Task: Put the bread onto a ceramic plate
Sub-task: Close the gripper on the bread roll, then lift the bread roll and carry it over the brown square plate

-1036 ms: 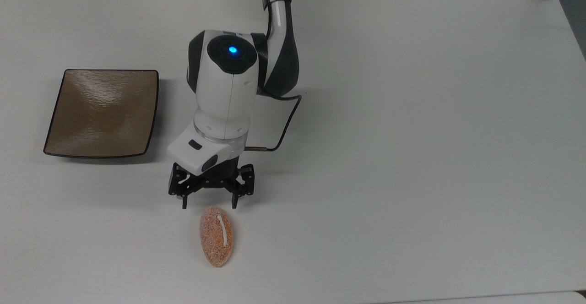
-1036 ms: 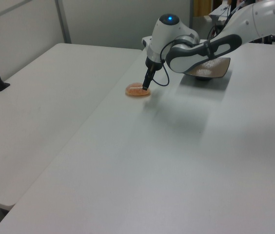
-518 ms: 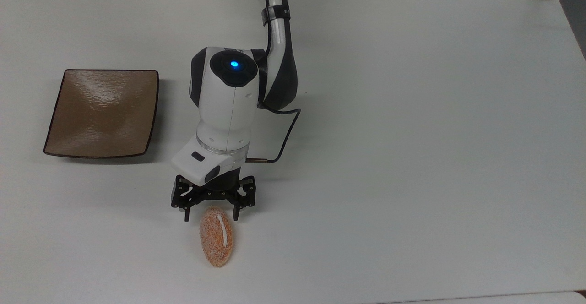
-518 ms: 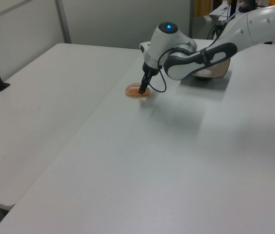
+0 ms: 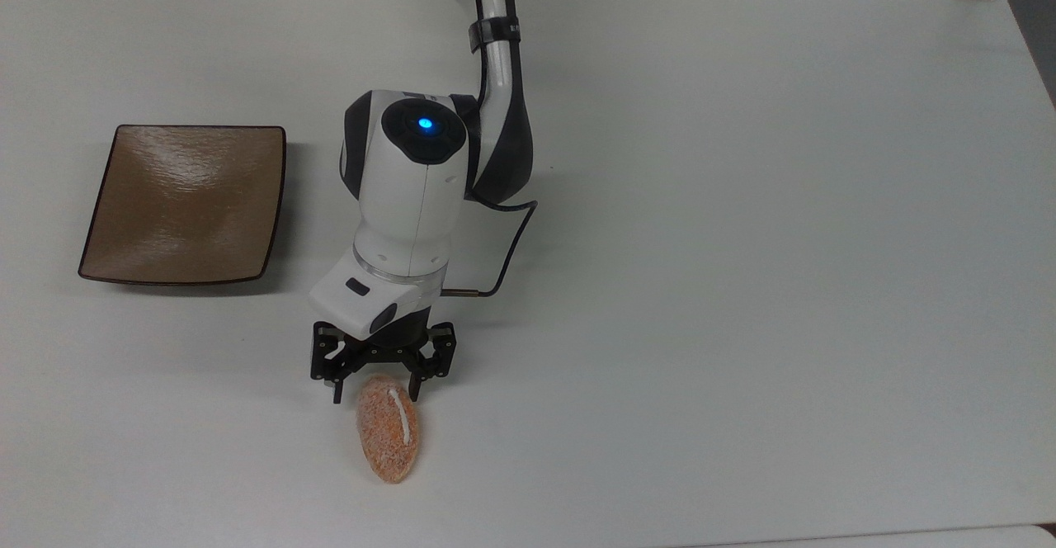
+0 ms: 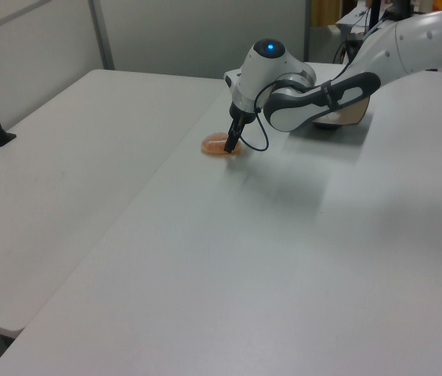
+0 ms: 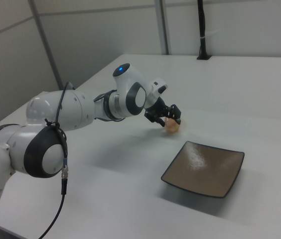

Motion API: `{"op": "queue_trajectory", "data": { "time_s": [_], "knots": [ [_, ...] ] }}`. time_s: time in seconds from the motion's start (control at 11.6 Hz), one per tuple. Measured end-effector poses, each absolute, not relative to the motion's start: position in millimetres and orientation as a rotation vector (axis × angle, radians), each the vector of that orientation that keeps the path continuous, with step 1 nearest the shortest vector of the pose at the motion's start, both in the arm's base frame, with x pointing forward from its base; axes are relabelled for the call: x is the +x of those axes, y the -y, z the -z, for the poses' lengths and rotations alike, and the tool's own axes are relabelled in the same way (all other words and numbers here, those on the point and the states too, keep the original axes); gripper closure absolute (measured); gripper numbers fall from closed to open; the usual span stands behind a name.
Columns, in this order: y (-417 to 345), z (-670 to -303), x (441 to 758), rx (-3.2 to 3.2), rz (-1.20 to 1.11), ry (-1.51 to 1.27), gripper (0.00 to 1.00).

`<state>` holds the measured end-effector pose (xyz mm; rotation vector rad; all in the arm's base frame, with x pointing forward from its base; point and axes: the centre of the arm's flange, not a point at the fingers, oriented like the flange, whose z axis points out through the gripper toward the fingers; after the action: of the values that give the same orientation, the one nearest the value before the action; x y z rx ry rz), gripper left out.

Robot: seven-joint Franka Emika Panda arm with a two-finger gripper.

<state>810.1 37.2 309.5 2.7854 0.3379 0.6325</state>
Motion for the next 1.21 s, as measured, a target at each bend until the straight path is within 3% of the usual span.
{"op": "queue_trajectory", "data": {
  "time_s": [0.17, 0.43, 0.86, 1.21],
  "knots": [
    [-36, -309, 810, 2.785, -0.632, -0.337, 0.5],
    [-33, -314, 811, 2.788, -0.646, -0.314, 0.79],
    [-7, -403, 810, 2.749, -0.799, -0.239, 0.8],
    [11, -445, 781, 2.783, -0.758, -0.193, 0.81]
  ]
}}
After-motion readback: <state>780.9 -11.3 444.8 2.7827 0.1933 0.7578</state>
